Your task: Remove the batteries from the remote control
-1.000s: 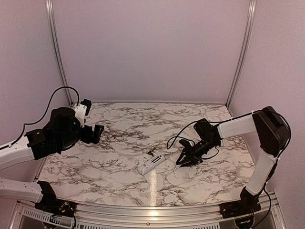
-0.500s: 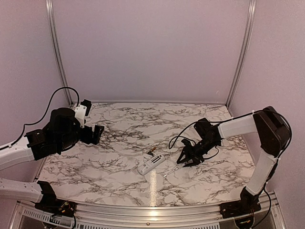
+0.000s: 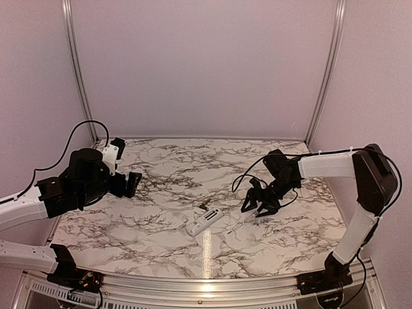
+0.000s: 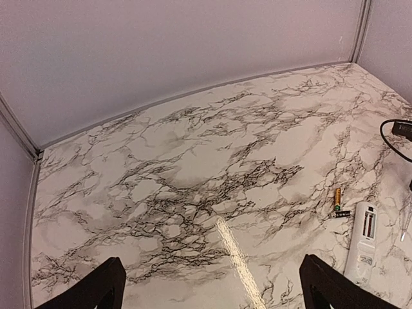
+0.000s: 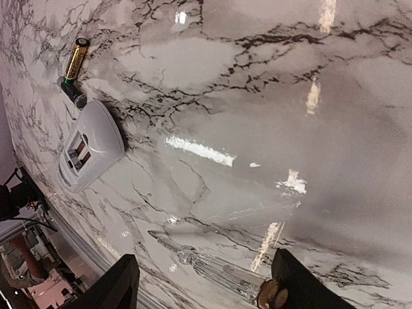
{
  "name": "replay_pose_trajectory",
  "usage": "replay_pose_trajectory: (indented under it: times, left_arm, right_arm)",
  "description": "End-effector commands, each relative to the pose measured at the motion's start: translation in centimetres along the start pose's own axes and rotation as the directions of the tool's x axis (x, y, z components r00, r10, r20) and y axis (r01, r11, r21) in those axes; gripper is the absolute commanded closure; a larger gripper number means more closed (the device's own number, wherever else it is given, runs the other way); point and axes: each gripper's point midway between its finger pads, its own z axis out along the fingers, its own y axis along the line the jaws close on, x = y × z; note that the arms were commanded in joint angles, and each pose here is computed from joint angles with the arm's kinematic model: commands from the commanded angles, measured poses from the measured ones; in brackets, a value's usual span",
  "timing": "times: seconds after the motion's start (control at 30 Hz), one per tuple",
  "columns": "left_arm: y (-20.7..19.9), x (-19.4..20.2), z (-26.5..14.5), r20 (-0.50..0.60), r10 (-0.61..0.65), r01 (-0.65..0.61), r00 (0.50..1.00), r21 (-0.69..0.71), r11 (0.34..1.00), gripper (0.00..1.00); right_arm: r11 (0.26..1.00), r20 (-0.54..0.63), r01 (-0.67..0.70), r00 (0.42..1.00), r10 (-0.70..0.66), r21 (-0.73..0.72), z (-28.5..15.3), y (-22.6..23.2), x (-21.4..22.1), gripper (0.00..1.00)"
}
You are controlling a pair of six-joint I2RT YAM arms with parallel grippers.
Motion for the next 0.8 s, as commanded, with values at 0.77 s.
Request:
replay_pose_trajectory:
  times: [0.77]
  left_arm:
    - [-0.5, -2.1, 1.7, 0.047, 0.075, -0.074, 0.996, -0.014, 0.997, 0.01]
  right_arm:
    - [0.911, 0.255, 0.067, 0.949, -0.184, 0.408, -9.7, 0.2, -6.5, 0.02]
